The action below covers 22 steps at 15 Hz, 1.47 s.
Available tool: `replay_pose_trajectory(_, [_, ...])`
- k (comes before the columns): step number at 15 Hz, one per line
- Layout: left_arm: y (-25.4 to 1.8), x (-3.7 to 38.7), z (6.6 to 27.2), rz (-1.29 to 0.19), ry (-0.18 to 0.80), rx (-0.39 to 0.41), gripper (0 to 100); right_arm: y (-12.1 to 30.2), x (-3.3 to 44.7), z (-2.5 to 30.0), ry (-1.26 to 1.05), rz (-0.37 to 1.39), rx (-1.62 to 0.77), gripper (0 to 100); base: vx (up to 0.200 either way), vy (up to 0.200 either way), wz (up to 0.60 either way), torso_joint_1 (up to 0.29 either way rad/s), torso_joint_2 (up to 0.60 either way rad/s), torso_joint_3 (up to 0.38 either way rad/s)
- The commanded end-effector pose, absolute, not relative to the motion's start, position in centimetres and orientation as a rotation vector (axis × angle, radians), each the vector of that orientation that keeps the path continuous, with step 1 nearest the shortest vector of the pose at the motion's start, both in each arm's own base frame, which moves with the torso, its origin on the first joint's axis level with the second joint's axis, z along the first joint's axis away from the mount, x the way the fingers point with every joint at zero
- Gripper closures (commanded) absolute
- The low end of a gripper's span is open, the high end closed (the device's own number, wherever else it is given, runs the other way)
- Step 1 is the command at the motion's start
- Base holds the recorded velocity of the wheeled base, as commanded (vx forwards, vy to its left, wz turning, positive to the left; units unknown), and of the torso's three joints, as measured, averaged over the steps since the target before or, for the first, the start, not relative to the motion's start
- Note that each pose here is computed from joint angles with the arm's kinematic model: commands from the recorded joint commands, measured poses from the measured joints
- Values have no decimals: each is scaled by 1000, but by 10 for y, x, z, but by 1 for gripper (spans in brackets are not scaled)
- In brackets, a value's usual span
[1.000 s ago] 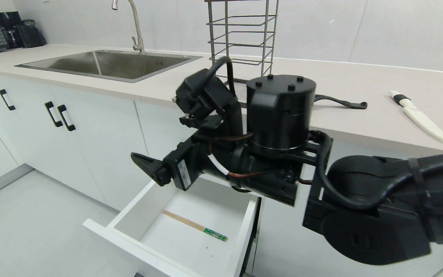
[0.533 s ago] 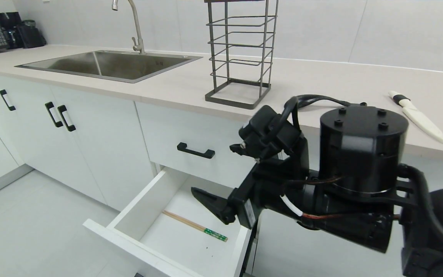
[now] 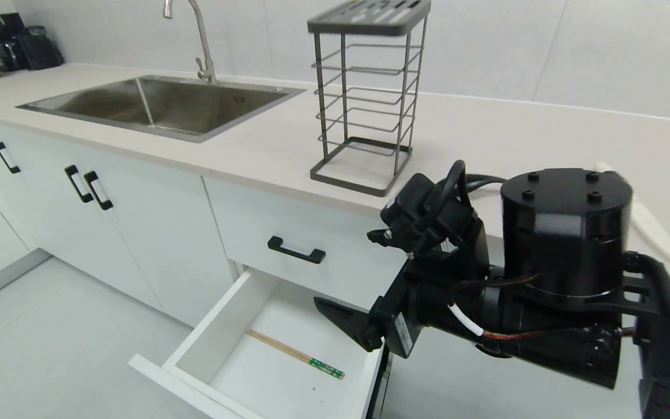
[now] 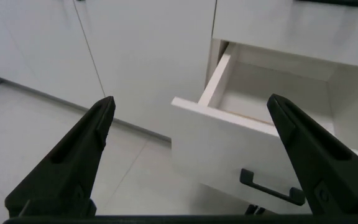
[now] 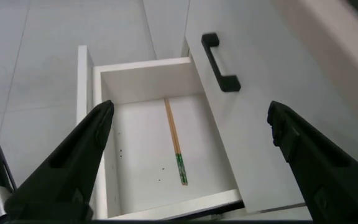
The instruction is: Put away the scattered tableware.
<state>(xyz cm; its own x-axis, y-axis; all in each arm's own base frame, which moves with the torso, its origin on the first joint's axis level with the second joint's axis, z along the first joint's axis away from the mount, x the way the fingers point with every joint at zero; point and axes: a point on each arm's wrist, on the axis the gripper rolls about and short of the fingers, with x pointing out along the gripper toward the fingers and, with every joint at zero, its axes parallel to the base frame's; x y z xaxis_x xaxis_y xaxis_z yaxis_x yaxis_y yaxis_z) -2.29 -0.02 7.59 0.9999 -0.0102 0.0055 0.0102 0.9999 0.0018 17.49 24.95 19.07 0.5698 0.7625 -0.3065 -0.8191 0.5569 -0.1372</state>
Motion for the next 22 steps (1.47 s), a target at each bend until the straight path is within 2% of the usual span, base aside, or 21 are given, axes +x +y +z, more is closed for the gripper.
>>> replay_pose_trajectory(1, [0,-23,76,-11,-3,2,0,251,174,192,225,946,-281,0,0,0,0,134,-608,-119])
replay_pose_trajectory(8, [0,-23,76,-11,-3,2,0,256,173,197,369,967,-359,0,0,0,0,167,-496,-211])
replay_pose_trajectory(11, [0,-23,76,-11,-3,2,0,260,175,195,459,992,-396,0,0,0,0,343,-499,-222])
replay_pose_trajectory(16, [0,-23,76,-9,-3,2,0,266,191,196,514,1049,-372,0,0,0,0,111,-122,-66])
replay_pose_trajectory(21, [0,-23,76,-11,-3,2,0,230,231,183,562,845,-317,0,0,0,0,0,0,0])
replay_pose_trajectory(22, [0,-23,76,-11,-3,2,0,208,235,172,592,790,-307,0,0,0,0,0,0,0])
